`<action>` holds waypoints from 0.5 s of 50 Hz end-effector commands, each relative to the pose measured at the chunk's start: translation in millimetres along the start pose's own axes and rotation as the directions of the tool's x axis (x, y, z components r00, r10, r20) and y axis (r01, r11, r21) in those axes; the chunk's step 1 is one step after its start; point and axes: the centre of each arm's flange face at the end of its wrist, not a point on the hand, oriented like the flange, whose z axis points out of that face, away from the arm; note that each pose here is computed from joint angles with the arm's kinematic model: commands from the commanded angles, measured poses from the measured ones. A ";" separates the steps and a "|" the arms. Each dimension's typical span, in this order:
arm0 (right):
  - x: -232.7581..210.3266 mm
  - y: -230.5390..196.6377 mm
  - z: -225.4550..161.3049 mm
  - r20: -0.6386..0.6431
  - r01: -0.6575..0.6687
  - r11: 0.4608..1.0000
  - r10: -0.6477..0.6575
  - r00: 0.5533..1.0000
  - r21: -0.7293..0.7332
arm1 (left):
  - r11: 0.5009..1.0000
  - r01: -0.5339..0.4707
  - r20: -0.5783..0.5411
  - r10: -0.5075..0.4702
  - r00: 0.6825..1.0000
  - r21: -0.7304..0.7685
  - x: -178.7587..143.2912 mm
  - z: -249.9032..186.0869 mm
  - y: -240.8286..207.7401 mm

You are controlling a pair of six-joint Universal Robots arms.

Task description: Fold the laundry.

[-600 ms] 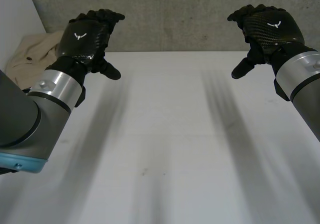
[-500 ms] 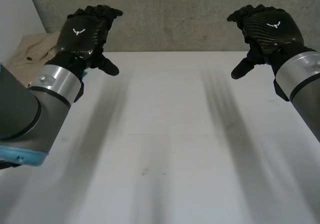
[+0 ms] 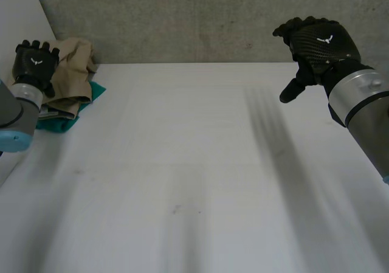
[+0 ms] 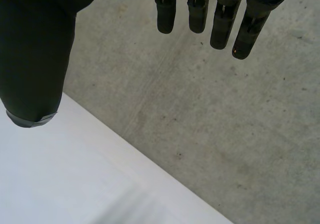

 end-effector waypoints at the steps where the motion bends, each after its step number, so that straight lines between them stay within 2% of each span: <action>1: -1.5 8.8 3.5 0.005 -0.002 1.000 0.002 1.000 -0.023 | 0.999 -0.032 -0.022 0.032 0.999 0.032 0.5 26.5 52.3; 11: -0.8 9.2 4.8 0.004 -0.001 1.000 0.001 1.000 -0.024 | 1.000 -0.024 -0.075 0.025 0.997 0.018 14.3 32.3 79.9; 18: -1.6 13.7 6.6 0.007 0.007 0.999 -0.007 1.000 -0.036 | 1.000 -0.024 -0.056 0.024 0.998 -0.003 16.0 30.8 76.2; 22: -0.5 14.0 6.9 0.004 0.013 0.999 -0.013 1.000 -0.036 | 1.000 -0.013 -0.048 0.014 0.999 0.017 9.7 24.6 35.4; 25: 0.8 13.3 7.2 0.000 0.014 0.999 -0.014 1.000 -0.034 | 0.997 0.014 -0.066 -0.009 0.998 0.080 12.6 10.5 -12.6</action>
